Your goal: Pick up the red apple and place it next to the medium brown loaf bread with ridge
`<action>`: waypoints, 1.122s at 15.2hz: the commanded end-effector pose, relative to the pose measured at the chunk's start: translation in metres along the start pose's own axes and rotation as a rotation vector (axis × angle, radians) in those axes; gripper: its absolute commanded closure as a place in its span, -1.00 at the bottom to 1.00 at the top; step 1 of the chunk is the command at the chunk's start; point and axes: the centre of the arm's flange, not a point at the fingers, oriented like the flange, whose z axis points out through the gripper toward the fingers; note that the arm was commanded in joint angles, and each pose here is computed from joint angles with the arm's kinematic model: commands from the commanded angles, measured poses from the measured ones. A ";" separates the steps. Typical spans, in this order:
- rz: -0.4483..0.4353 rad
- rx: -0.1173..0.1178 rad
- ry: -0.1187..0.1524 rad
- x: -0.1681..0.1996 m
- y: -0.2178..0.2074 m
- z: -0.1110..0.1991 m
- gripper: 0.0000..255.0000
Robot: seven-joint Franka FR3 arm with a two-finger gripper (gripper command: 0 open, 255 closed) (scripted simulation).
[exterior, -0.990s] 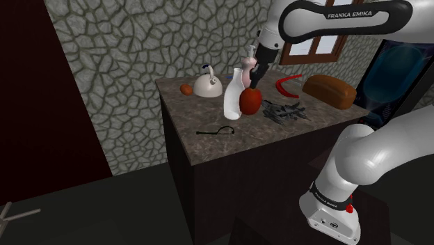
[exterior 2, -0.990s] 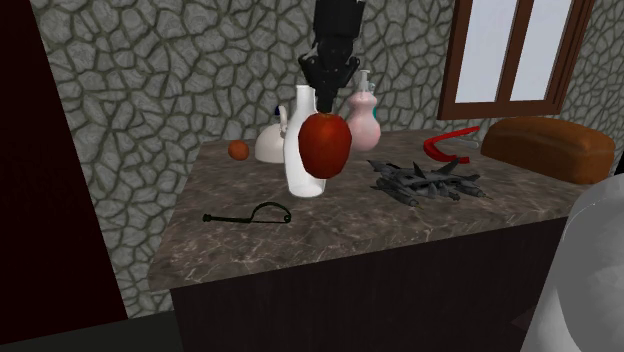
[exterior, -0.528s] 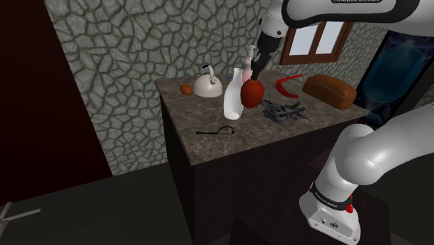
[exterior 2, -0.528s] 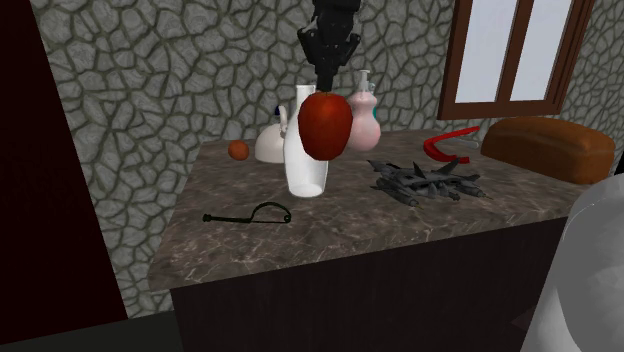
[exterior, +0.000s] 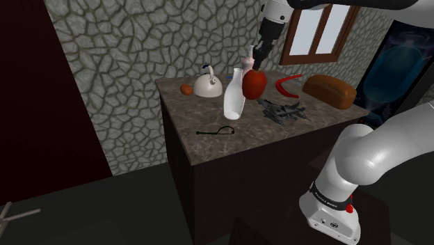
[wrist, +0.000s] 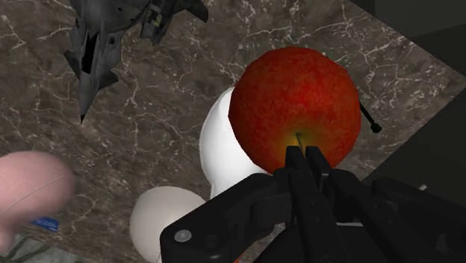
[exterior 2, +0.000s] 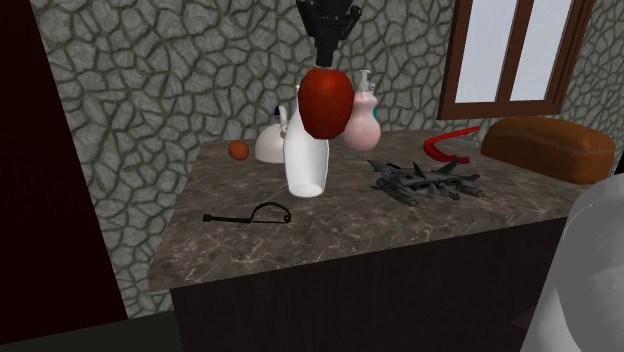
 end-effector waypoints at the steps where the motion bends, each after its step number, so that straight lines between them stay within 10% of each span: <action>1: 0.000 0.000 0.000 0.001 0.000 -0.011 1.00; 17: 0.000 0.000 0.000 -0.028 0.070 -0.068 1.00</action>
